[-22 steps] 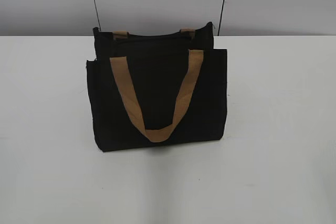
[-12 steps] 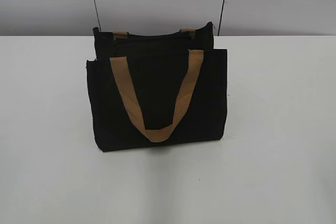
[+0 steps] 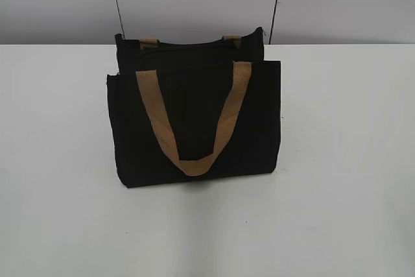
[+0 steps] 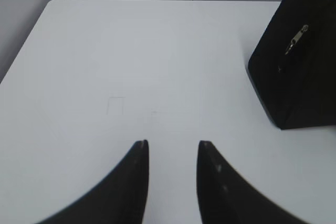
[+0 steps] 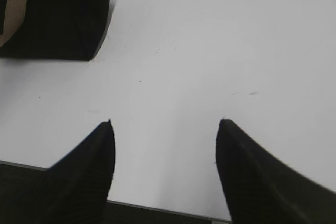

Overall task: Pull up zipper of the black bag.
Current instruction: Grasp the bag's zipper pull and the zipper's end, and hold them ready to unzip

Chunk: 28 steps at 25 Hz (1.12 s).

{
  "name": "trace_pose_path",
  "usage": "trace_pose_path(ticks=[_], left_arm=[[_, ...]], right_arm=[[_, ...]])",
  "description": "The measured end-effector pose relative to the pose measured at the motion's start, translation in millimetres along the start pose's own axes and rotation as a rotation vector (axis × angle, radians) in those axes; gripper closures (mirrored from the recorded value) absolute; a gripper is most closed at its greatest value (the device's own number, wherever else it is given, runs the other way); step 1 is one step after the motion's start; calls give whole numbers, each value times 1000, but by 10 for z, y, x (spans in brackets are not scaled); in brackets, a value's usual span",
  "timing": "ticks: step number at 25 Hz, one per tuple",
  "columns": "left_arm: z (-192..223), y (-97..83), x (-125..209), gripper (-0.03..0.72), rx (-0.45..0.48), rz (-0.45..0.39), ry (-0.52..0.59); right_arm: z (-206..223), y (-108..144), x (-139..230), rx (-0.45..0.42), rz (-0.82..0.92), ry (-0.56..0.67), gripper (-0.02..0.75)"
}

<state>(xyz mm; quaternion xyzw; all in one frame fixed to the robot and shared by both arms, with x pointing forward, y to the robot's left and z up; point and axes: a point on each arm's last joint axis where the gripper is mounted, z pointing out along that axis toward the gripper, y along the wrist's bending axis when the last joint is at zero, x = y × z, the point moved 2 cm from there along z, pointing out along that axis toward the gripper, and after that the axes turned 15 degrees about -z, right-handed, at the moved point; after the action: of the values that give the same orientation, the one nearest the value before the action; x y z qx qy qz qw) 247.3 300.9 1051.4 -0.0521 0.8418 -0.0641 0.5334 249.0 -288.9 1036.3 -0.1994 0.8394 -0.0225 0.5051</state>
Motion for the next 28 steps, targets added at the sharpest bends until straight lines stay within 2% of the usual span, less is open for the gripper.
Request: trace_pose_path(ticks=[11,19,22,24,25,26,28], left_arm=[[0,0,0,440,0,-2,0],[0,0,0,354,0,-14,0],[0,0,0,257,0,-16,0],[0,0,0,123,-3,-20,-1],[0,0,0,78,-4,-21,-1],[0,0,0,55,-4,-22,-1],[0,0,0,60,-4,-22,-1]], right_arm=[[0,0,0,0,0,0,265],[0,0,1,0,0,1,265],[0,0,1,0,0,1,265],[0,0,1,0,0,1,265],[0,0,1,0,0,1,265],[0,0,1,0,0,1,265],[0,0,1,0,0,1,265]])
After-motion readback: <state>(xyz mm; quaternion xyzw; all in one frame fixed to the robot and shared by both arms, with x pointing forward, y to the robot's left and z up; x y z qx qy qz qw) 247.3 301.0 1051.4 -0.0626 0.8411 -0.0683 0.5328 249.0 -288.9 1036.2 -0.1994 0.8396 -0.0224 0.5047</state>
